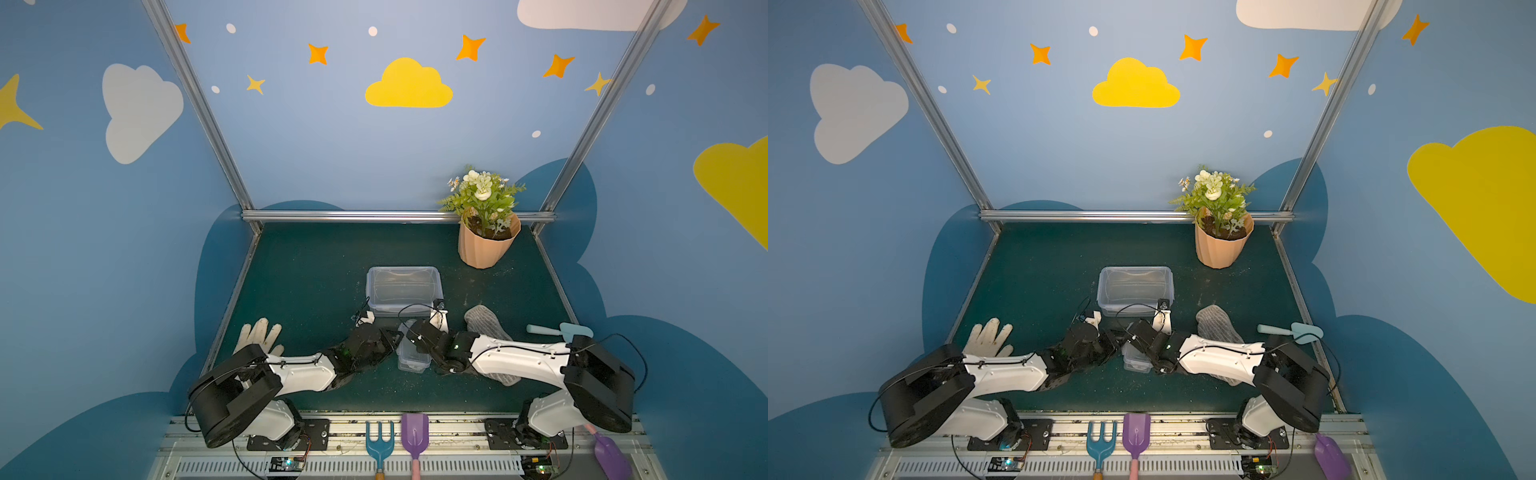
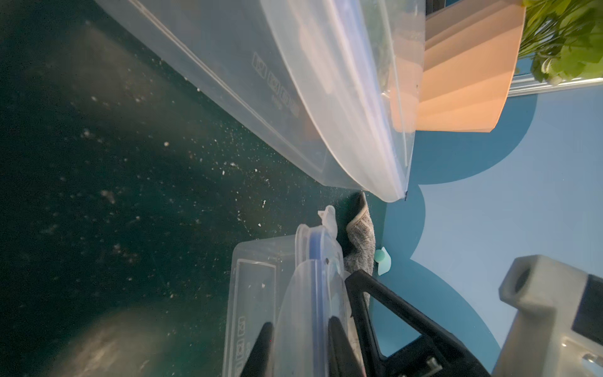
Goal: Wipe the insides of the lunch boxes
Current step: Open the fastener of the lunch box, then open the lid of the lunch box, then place the lid at the center of the board.
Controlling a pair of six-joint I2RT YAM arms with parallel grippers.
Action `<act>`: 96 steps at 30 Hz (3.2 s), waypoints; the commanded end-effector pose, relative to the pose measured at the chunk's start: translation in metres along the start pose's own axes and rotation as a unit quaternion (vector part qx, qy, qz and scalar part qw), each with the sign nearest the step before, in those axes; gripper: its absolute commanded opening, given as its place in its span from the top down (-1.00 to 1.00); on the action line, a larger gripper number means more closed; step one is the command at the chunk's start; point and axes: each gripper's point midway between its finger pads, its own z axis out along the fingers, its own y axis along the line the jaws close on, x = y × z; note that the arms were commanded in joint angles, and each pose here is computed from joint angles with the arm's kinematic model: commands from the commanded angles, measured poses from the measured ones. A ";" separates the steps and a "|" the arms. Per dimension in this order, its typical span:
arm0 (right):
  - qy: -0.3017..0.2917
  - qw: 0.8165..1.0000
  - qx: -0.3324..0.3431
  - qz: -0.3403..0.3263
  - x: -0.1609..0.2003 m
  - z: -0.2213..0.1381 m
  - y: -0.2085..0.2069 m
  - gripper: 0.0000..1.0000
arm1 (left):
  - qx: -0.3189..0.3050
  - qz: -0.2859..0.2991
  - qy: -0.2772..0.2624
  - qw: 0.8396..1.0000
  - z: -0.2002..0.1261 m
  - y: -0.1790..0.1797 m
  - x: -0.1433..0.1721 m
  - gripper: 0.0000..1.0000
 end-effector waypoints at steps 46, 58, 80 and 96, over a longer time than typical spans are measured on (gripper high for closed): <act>-0.117 0.986 -0.084 0.087 -0.079 -0.100 -0.032 -0.74 | 0.168 0.108 0.003 0.980 -0.073 -0.158 -0.012 0.92; -0.132 0.983 -0.086 0.099 -0.097 -0.122 -0.065 -0.74 | -0.154 0.249 -0.241 0.925 -0.225 -0.118 -0.152 0.92; -0.152 0.978 -0.055 0.133 -0.127 -0.118 -0.099 -0.75 | -0.609 0.327 -0.080 0.718 -0.105 0.040 -0.329 0.92; -0.128 0.980 -0.055 0.141 -0.122 -0.117 -0.105 -0.75 | -0.570 0.310 -0.070 0.758 -0.067 0.037 -0.333 -0.91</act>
